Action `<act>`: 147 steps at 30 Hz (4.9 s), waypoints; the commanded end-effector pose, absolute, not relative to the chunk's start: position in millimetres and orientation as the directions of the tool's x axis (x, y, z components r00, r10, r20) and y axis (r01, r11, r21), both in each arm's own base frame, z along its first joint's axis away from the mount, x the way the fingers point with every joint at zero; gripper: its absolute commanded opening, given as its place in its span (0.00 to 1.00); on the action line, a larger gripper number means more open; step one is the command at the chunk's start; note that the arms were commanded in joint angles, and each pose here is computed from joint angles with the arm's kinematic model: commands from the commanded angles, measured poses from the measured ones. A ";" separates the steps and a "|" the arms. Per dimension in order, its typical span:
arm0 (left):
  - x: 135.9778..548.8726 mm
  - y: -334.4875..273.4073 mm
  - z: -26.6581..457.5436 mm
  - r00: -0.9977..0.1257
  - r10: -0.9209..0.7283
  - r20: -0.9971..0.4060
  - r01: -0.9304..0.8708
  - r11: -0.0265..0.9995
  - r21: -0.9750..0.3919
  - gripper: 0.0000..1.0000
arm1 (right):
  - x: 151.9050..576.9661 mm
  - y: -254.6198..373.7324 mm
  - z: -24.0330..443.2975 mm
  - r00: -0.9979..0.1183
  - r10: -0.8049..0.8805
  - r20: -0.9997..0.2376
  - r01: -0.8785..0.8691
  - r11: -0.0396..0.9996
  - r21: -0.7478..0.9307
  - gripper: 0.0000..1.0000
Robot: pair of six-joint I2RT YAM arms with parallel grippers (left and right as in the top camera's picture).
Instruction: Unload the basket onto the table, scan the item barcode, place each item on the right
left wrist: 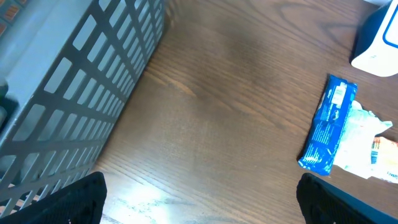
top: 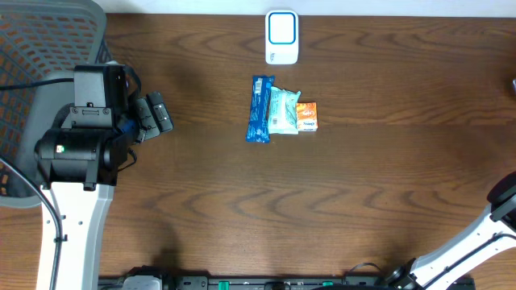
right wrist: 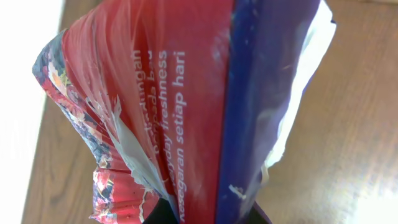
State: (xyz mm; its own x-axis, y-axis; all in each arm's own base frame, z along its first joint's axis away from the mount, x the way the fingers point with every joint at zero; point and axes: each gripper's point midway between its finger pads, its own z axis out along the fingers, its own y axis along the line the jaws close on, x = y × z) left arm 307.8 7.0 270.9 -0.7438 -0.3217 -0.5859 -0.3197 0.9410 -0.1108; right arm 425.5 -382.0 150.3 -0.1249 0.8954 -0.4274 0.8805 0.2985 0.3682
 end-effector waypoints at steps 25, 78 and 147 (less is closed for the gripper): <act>308.5 9.6 273.4 -0.743 -0.311 -0.592 -0.318 0.943 -0.097 0.98 | 440.7 -284.4 255.4 -0.323 0.837 -0.442 0.674 0.532 0.512 0.93; 308.5 9.6 273.4 -0.743 -0.311 -0.592 -0.318 0.943 -0.097 0.98 | 443.2 160.2 44.6 -0.984 -0.169 0.048 -0.115 0.825 0.554 0.68; 308.5 9.6 273.4 -0.743 -0.311 -0.592 -0.318 0.943 -0.097 0.98 | 385.4 175.1 81.4 -0.900 -0.417 -0.124 -0.291 0.364 0.885 0.01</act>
